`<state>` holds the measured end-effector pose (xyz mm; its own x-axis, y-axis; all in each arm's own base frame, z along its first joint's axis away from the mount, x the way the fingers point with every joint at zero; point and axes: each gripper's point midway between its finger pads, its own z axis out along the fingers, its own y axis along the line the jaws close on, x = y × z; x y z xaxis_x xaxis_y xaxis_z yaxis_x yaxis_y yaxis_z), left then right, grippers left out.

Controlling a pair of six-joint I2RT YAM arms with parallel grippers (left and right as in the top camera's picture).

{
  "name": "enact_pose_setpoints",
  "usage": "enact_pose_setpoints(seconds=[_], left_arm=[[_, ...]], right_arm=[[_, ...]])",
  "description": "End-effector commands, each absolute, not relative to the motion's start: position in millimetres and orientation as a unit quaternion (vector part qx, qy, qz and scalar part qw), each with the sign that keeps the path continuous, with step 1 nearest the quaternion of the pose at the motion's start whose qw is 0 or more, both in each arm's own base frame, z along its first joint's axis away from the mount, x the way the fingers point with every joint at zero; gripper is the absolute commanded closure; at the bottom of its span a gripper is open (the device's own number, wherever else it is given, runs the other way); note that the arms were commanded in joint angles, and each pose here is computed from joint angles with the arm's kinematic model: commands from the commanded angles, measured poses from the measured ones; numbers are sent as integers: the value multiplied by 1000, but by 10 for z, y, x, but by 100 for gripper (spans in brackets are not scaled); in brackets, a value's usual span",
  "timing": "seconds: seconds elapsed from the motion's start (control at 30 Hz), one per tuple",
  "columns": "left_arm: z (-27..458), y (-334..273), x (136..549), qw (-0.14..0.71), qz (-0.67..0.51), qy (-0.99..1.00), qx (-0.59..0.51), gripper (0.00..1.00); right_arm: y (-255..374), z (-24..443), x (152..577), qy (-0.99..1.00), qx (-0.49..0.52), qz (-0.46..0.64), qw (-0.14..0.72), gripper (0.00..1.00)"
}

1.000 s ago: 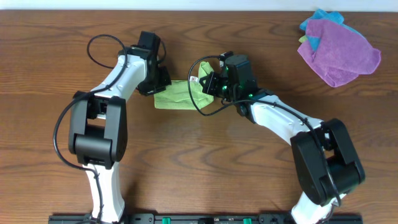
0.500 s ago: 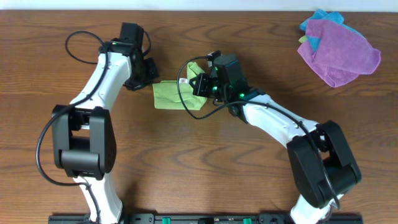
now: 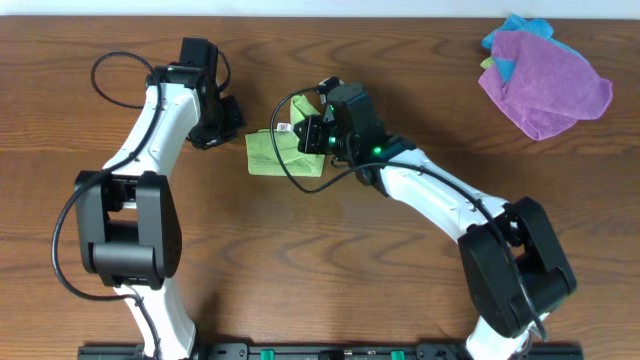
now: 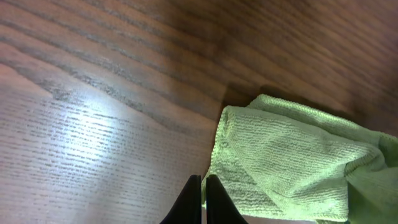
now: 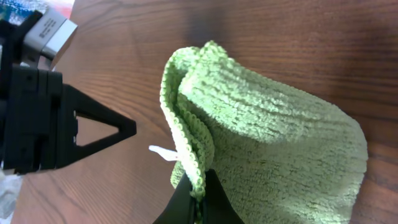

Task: Fold the cloth
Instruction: 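Move the right gripper's strip end leftward onto the left gripper's end, then release the right gripper and retract the right arm to rest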

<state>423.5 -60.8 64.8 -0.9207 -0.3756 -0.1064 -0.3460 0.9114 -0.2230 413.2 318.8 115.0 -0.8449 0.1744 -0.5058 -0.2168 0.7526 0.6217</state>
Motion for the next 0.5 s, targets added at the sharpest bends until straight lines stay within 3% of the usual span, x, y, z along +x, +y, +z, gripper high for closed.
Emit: enact_pose_setpoints(seconds=[0.0, 0.47], left_arm=[[902, -579, 4300, 105, -102, 974, -173, 94], [1143, -187, 4196, 113, -97, 966, -212, 94]], right_arm=[[3328, 1191, 4192, 890, -29, 354, 285, 99], [3846, 1042, 4149, 899, -81, 347, 254, 99]])
